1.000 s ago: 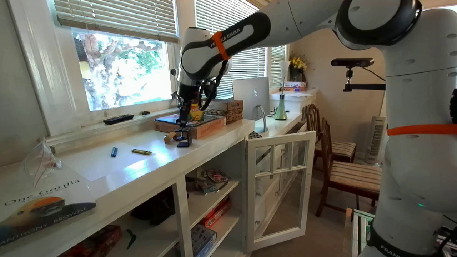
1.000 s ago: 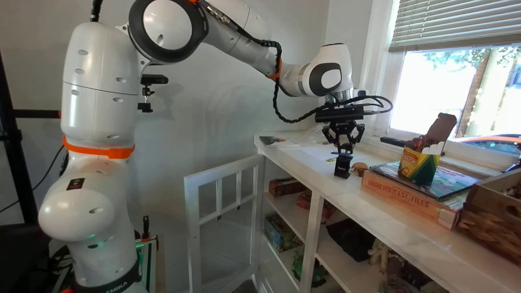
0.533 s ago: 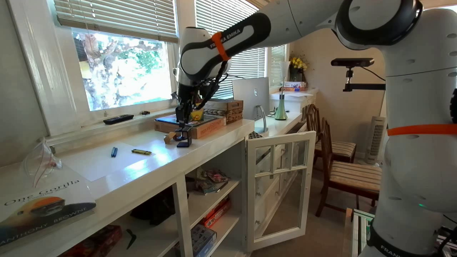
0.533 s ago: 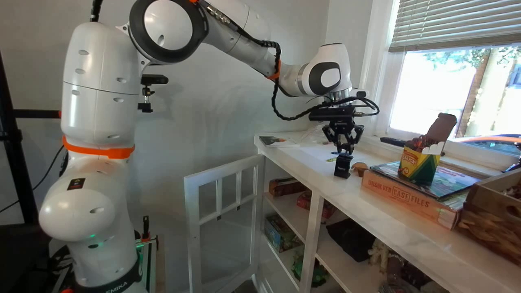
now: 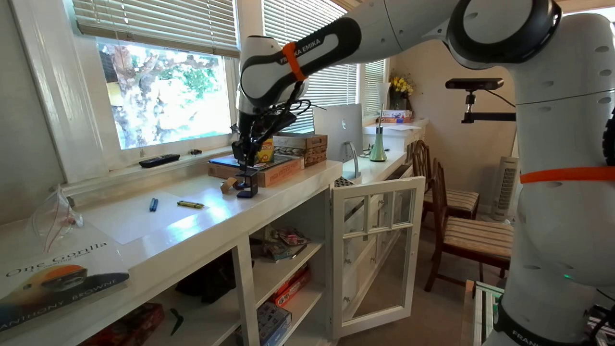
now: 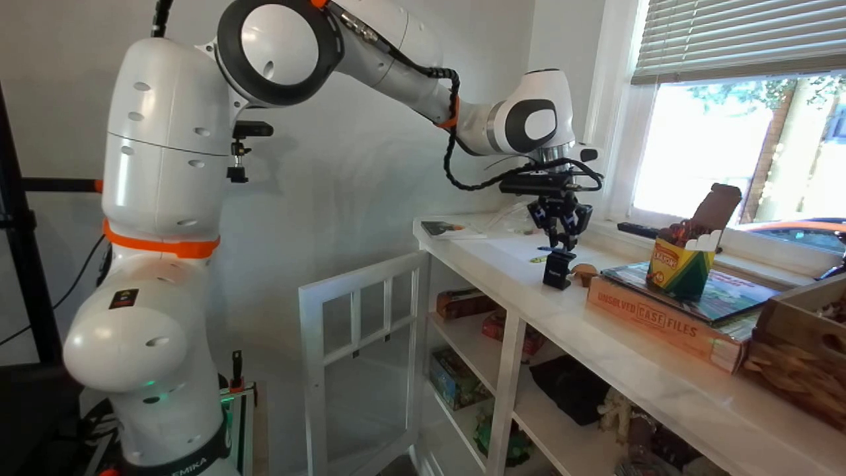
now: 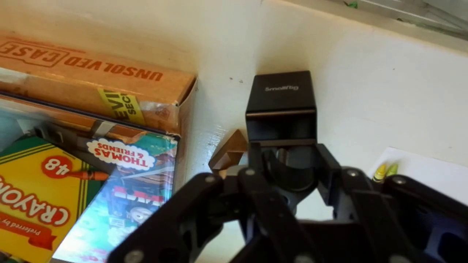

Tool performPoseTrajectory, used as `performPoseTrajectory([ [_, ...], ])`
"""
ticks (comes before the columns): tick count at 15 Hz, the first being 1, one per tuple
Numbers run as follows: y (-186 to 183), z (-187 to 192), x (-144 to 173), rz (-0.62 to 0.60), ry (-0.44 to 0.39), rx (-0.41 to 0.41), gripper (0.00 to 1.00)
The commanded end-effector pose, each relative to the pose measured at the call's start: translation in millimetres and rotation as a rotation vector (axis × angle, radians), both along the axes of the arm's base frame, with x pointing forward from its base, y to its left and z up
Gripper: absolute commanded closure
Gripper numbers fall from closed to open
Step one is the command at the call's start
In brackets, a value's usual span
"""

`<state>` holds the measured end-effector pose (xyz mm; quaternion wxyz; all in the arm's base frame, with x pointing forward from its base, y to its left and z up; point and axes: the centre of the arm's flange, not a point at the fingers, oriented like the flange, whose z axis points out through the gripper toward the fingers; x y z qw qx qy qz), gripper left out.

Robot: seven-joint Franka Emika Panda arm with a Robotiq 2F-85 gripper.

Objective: Turn the black object to the right continuously

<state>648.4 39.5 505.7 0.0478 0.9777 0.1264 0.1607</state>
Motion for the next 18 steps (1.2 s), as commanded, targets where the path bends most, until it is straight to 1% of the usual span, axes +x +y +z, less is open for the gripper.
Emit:
performPoseTrajectory([
  [1,8,-10,17,-0.059,0.057,0.014,0.87],
  [5,14,-11,24,-0.101,0.106,0.006,0.87],
  [7,18,-11,25,-0.108,0.116,0.004,0.87],
  [8,20,-9,25,-0.11,0.113,0.0,0.37],
  [9,21,-9,25,-0.11,0.11,-0.005,0.35],
  [10,22,-10,24,-0.108,0.105,-0.01,0.3],
  [11,24,-11,22,-0.101,0.094,-0.019,0.21],
  [14,27,-9,18,-0.06,0.071,-0.061,0.01],
  [17,26,-4,16,0.022,0.046,-0.093,0.0],
  [18,26,-3,12,0.084,0.037,-0.122,0.0],
])
